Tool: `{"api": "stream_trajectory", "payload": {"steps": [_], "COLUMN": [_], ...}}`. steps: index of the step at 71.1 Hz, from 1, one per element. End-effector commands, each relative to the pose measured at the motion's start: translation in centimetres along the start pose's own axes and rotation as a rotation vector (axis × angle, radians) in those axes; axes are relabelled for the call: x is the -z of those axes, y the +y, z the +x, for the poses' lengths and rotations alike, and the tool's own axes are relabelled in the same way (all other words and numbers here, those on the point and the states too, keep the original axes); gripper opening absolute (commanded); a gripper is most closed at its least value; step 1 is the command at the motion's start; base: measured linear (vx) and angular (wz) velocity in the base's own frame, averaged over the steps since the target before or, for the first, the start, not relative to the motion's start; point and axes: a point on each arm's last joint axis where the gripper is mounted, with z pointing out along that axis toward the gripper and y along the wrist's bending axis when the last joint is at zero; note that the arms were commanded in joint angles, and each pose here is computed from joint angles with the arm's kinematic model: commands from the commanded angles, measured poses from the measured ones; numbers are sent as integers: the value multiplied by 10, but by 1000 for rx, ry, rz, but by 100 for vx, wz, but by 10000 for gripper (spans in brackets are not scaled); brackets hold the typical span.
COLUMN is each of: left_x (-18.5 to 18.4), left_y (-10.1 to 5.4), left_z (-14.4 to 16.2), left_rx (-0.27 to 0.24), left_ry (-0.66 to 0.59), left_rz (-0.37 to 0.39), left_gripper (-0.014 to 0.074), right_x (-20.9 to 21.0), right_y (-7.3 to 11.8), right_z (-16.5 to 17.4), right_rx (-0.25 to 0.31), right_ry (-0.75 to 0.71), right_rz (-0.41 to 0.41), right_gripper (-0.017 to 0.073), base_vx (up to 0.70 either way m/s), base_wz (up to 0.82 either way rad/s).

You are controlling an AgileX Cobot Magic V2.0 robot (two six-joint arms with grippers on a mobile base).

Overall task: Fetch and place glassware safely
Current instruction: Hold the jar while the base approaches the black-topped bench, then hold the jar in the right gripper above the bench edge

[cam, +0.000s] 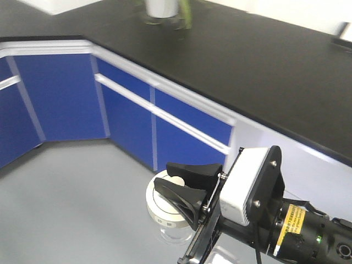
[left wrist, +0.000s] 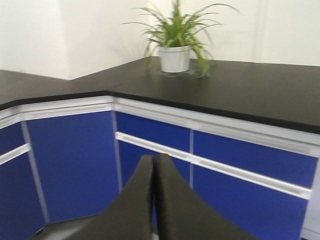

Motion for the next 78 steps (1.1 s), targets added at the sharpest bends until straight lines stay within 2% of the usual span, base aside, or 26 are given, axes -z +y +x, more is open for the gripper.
{"api": "stream_trajectory", "payload": {"steps": [1, 78], "left_x": [0, 0], "left_y": [0, 0], "left_z": [-15, -15], "left_rx": [14, 14], "left_ry": [-96, -96], "left_rz": [1, 1], "left_gripper": [-7, -7], "right_x": [2, 2], "right_y": [1, 1], "right_z": [-23, -23], "right_rx": [5, 5], "right_ry": [-150, -150], "right_rz": [-14, -14], "right_gripper": [-3, -3], "base_vx": [19, 16], "base_wz": [-57, -57]}}
